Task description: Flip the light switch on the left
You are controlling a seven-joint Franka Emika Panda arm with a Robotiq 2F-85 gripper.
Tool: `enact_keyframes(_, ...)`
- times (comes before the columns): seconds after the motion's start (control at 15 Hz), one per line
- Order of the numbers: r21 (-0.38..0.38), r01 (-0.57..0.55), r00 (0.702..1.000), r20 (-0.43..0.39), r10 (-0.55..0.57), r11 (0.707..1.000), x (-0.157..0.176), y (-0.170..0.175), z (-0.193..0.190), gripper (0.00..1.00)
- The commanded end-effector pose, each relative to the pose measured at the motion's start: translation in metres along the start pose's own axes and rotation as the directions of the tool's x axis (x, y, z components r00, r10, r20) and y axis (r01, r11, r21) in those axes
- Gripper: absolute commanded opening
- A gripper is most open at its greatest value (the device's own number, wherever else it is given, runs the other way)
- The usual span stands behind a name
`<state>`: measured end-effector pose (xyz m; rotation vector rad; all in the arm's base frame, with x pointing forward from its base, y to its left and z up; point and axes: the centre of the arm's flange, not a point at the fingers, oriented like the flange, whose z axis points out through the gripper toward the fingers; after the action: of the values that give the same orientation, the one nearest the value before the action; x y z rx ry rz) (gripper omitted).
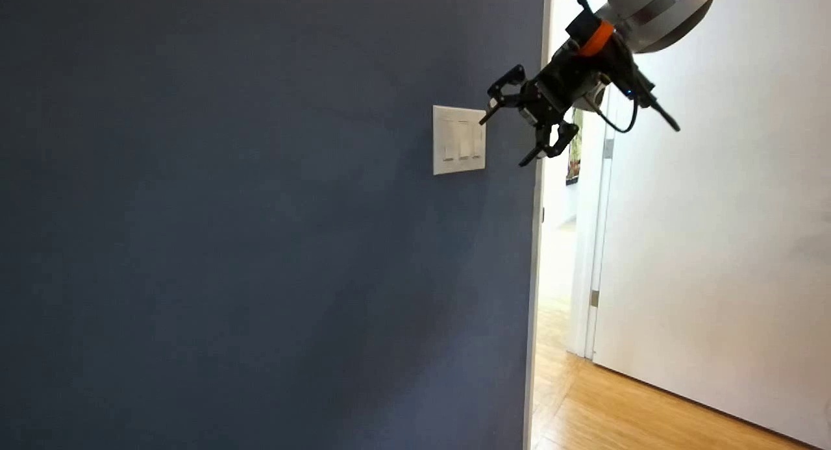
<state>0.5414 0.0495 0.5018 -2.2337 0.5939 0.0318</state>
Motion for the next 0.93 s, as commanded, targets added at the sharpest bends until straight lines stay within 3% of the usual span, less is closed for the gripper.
enact_keyframes(0.0, -0.202, 0.035, 0.999, -0.019, -0.039, 0.979, -0.055, -0.046, -0.029, 1.0)
enact_keyframes(0.27, -0.413, 0.122, 0.989, -0.024, -0.144, 0.903, -0.102, -0.067, -0.052, 1.0)
enact_keyframes(0.53, -0.576, 0.238, 0.961, 0.024, -0.275, 0.782, -0.14, -0.069, -0.073, 1.0)
enact_keyframes(0.73, -0.645, 0.334, 0.921, 0.069, -0.382, 0.687, -0.177, -0.076, -0.077, 1.0)
enact_keyframes(0.87, -0.65, 0.425, 0.877, 0.124, -0.464, 0.63, -0.191, -0.079, -0.076, 1.0)
